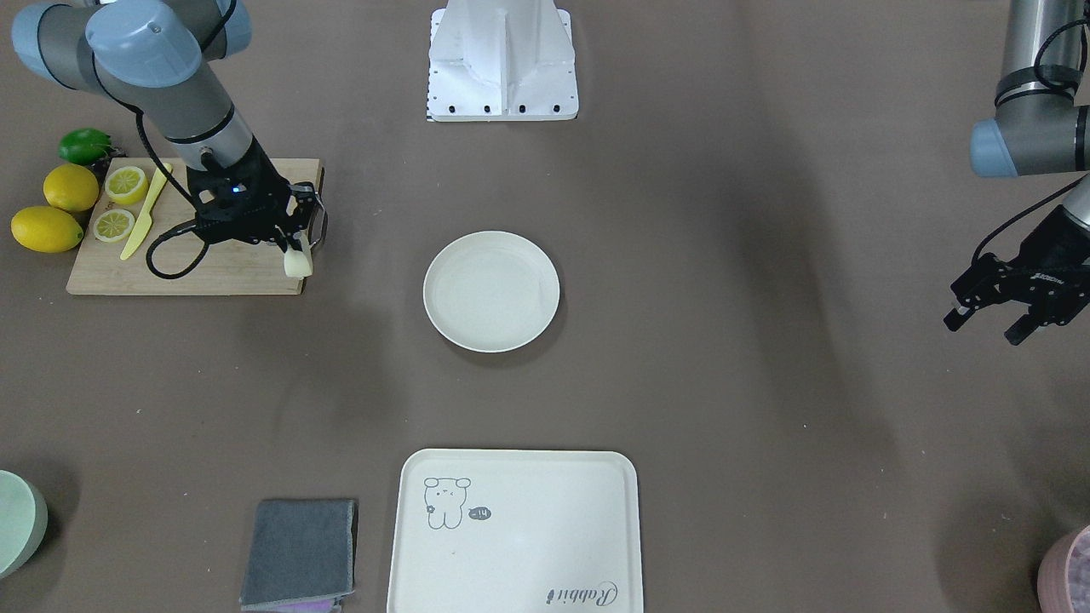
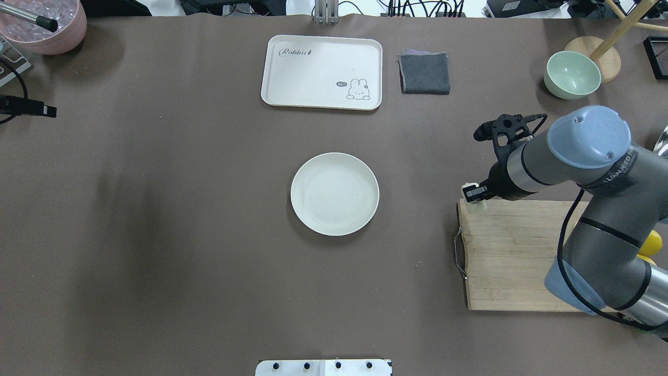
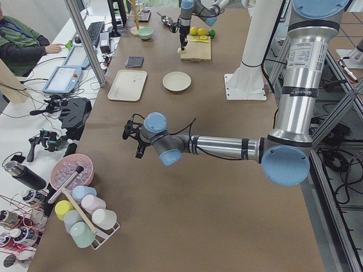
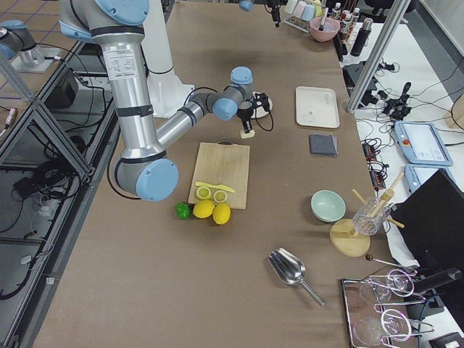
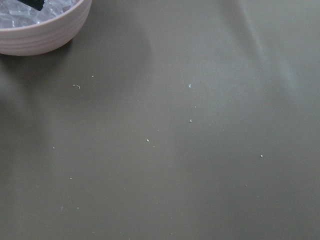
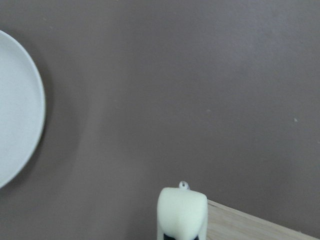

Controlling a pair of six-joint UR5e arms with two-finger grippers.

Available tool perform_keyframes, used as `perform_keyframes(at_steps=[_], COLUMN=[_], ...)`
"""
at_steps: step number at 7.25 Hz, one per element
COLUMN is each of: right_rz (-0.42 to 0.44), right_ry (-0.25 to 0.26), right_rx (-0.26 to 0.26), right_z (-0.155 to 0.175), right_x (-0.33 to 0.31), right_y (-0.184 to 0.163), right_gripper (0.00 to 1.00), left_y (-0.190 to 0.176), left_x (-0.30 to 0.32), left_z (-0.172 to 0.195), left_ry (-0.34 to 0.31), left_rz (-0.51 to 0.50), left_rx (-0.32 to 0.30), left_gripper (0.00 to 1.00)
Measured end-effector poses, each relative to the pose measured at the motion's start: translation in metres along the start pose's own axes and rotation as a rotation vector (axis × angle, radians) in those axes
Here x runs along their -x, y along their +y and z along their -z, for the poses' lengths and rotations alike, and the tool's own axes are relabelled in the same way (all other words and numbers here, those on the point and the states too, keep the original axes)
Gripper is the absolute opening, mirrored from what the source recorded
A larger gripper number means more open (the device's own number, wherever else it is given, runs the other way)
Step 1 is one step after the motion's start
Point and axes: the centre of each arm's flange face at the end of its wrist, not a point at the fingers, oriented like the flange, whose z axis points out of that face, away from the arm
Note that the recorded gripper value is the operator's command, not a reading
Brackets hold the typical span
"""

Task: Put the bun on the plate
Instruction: 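Carry the bun with the right gripper over the white plate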

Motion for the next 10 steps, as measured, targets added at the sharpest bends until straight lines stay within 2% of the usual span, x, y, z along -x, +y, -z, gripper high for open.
perform_keyframes(at_steps=[2, 4, 6, 7, 8, 10], right_rz=[0.041, 0.076, 0.106, 0.112, 0.112, 0.109], right_ry=[-0.061, -0.102, -0.108, -0.101, -0.094, -0.086], right_rx=[-0.050, -0.049, -0.040, -0.039, -0.035, -0.032], right_z=[0.004, -0.011, -0.026, -0.033, -0.039, -0.048], right_x=[0.066, 0.128, 0.160, 0.167, 0.174, 0.182], right_y=[-0.033, -0.055, -0.054, -0.055, -0.059, -0.062], right_gripper=[0.00, 0.00, 0.00, 0.52, 0.99, 1.00], left_y=[-0.003, -0.015, -0.018, -0.017, -0.015, -0.010], left_x=[-0.003, -0.011, -0.013, -0.012, -0.009, -0.004], left_z=[0.001, 0.000, 0.000, 0.000, 0.000, 0.000], left_ry=[0.005, 0.017, 0.023, 0.020, 0.017, 0.012], left_rz=[-0.004, -0.009, -0.011, -0.011, -0.009, -0.005], left_rx=[-0.005, -0.012, -0.015, -0.015, -0.014, -0.011], left_gripper=[0.98, 0.98, 0.98, 0.98, 0.98, 0.98])
